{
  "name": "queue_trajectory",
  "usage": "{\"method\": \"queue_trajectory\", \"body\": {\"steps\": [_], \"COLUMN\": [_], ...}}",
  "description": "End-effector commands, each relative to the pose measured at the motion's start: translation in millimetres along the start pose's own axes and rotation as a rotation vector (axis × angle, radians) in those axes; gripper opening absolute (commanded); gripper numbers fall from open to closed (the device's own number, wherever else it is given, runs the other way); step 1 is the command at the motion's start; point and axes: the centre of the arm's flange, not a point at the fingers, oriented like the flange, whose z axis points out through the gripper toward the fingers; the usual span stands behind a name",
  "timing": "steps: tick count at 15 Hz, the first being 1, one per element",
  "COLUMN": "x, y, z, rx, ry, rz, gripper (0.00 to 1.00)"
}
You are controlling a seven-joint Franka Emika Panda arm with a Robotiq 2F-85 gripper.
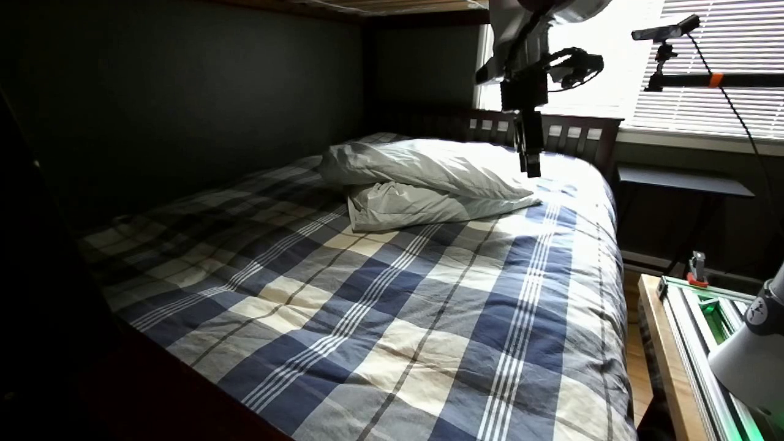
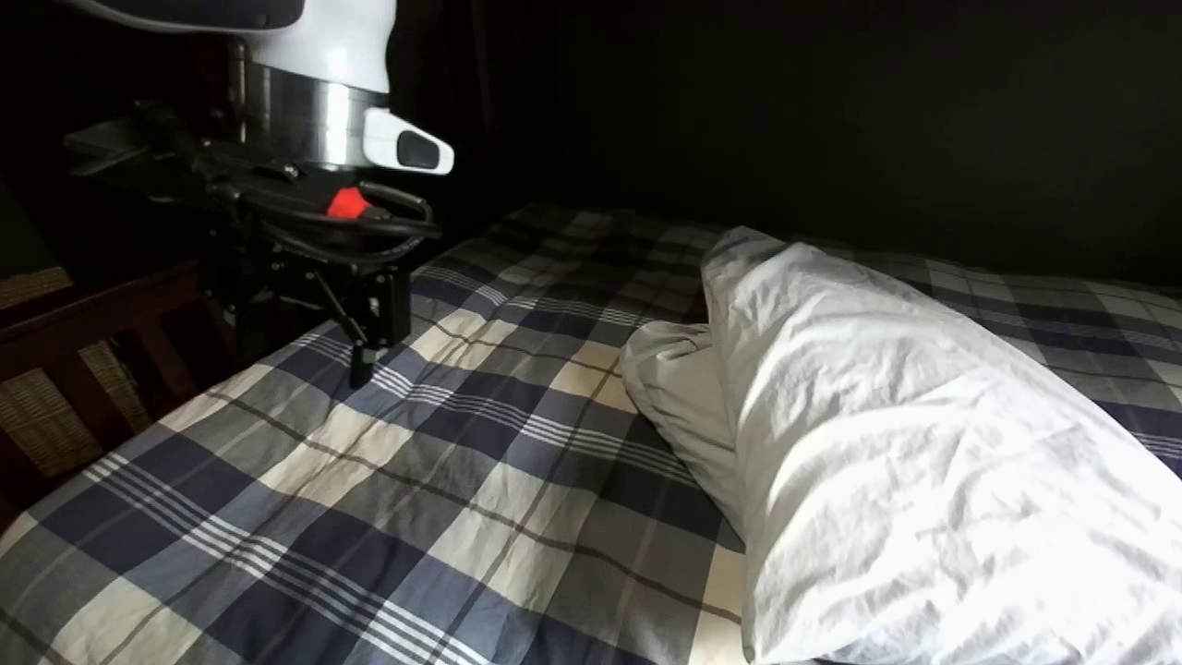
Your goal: Move the left side of the duvet to the right
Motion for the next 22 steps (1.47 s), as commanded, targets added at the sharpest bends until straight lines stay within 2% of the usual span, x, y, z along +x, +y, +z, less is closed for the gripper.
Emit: {"method": "queue_trajectory", "body": {"steps": [1,3,4,5,7,10,11,12,14,21,22], "x": [23.5,35.8,40.9,46.9,59.2,81.3,93.2,71.0,78.0,83.6,93.3], "y": [-55.8,-82.4,-94.9,-105.4,-125.6,-156.2,-168.6,-149.3,-166.9,-168.3,-178.7], "z": [61.3,85.7,95.8,104.4,117.0,128.6,137.6,117.8,130.8,135.2,139.9], "rx": [-0.004,-0.007,0.025,0.022,0.035,0.031,0.005,0.018,0.014,0.015,0.027], "ry": [0.002,0.033,0.062,0.102,0.183,0.255,0.180,0.221,0.188,0.177,0.179], "rz": [-0.024,-0.002,0.044,0.066,0.114,0.128,0.093,0.094,0.080,0.083,0.065], "gripper": [1.00,1.00,1.00,1.00,1.00,1.00,1.00,1.00,1.00,1.00,1.00]}}
